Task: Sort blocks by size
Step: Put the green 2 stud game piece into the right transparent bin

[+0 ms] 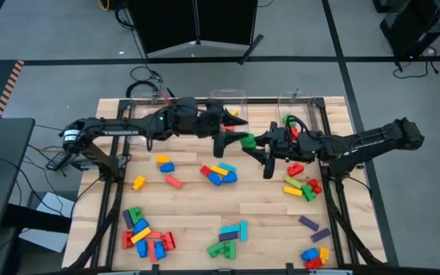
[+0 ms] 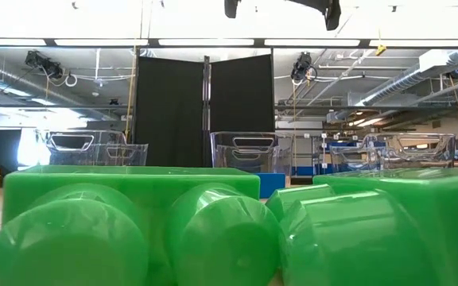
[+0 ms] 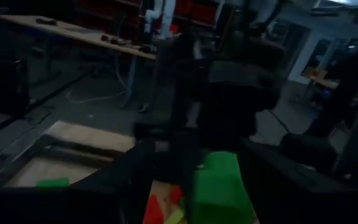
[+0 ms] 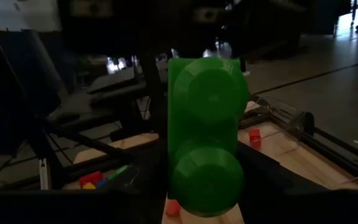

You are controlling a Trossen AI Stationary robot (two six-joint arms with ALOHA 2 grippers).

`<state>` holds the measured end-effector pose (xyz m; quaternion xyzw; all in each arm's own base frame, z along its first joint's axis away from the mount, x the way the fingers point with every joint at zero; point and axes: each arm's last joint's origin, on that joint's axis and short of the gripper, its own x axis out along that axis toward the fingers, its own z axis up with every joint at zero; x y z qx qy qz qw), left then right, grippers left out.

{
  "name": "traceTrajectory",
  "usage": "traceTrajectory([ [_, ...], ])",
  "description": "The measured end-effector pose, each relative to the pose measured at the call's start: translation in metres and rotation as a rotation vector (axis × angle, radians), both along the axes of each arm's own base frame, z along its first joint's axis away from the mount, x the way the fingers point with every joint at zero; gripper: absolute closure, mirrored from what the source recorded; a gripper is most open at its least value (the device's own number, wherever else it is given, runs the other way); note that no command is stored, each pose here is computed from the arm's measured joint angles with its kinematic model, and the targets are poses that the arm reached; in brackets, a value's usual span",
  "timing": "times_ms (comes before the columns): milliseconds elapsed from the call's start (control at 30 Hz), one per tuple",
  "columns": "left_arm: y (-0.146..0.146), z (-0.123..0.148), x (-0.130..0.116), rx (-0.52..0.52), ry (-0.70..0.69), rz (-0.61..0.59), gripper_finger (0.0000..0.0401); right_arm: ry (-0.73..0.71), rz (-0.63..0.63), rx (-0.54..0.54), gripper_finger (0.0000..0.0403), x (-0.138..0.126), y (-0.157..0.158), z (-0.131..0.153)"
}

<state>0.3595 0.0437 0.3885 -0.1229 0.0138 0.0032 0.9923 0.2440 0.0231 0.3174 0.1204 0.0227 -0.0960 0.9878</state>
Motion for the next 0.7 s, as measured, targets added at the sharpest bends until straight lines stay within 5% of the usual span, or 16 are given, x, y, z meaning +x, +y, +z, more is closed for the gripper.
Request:
traceTrajectory([
  [467, 0.001, -0.016, -0.029, -0.030, 0.347, 0.058, 0.0167, 0.111, -0.212, 0.065, 0.0244, -0.052, -0.042, 0.013],
  [700, -0.024, 0.000, -0.051, 0.119, 0.363, 0.192, 0.0167, 0.352, -0.406, 0.071, 0.0244, -0.064, -0.078, 0.032],
])
